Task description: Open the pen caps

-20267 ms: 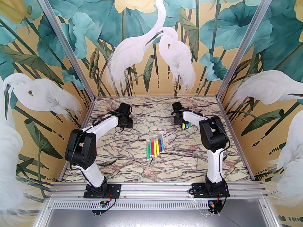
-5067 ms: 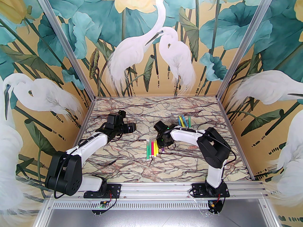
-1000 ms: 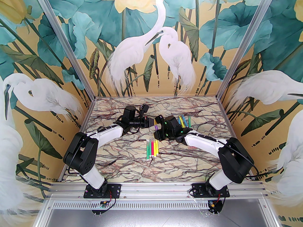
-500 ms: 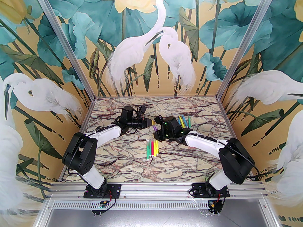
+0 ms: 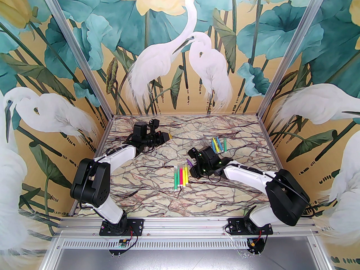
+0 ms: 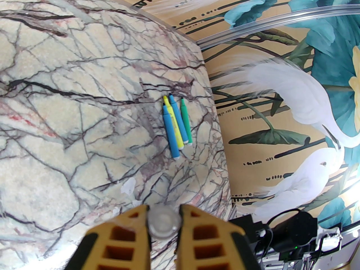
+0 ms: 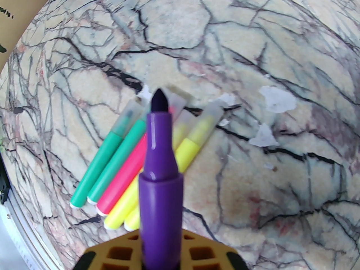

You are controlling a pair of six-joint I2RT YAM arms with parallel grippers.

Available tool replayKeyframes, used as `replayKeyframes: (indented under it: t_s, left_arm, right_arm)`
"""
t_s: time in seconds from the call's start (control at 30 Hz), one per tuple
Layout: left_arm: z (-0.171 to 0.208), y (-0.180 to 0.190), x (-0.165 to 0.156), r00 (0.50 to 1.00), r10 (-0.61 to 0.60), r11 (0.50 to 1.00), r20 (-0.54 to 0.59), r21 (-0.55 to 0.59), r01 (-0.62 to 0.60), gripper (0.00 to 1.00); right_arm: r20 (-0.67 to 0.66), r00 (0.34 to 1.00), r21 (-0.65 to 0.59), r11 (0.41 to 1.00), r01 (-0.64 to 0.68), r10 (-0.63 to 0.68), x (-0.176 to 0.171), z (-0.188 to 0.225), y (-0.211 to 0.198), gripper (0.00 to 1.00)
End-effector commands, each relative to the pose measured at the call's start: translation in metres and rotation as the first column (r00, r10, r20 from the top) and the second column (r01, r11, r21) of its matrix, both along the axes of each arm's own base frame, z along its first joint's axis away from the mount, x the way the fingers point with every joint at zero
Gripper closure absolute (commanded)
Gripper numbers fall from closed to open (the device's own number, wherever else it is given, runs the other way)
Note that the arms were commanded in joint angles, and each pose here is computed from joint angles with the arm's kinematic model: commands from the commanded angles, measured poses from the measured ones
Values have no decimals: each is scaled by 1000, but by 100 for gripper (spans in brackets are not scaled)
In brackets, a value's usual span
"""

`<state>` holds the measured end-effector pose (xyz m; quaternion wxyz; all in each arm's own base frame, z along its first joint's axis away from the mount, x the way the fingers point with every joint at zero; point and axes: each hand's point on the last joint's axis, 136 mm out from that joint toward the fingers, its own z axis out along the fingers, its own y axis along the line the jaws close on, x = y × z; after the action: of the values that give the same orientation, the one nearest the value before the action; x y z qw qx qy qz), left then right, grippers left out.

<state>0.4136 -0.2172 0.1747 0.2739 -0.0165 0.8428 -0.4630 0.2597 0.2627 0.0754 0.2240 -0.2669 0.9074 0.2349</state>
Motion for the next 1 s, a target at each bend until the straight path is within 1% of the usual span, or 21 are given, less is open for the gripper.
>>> replayKeyframes:
  t_s: [0.0, 0.17, 0.23, 0.33, 0.47, 0.6, 0.67, 0.73, 0.97]
  left_arm:
    - [-22, 12, -8, 998, 17, 990, -53, 138, -10, 100]
    - [-55, 27, -25, 989, -2, 948, -146, 314, 48, 100]
    - [-65, 37, -28, 985, 19, 924, -170, 380, 48, 100]
    - [-74, 47, -28, 980, 52, 897, -192, 440, 39, 100]
    - [-82, 51, -25, 974, 70, 873, -216, 485, 44, 100]
    - [-93, 58, -20, 968, 98, 833, -230, 551, 47, 100]
    - [-97, 56, -17, 965, 98, 830, -242, 556, 55, 100]
    - [-100, 52, -16, 960, 91, 829, -264, 554, 74, 95]
    - [-108, 44, -4, 950, 92, 817, -297, 568, 99, 95]
  right_arm:
    - [67, 989, -15, 991, 133, -132, 28, 11, -17, 100]
    - [90, 952, -27, 955, 297, -293, 65, 12, -42, 100]
    - [113, 934, -61, 936, 347, -339, 77, 12, -52, 100]
    - [127, 916, -102, 913, 395, -381, 96, 8, -62, 100]
    - [131, 892, -149, 881, 448, -432, 116, -2, -75, 100]
    - [147, 864, -185, 845, 502, -481, 133, -11, -89, 100]
    - [147, 853, -196, 830, 522, -501, 141, -17, -94, 100]
    - [150, 843, -212, 816, 538, -517, 148, -22, -99, 100]
    - [171, 828, -248, 790, 561, -534, 167, -31, -108, 100]
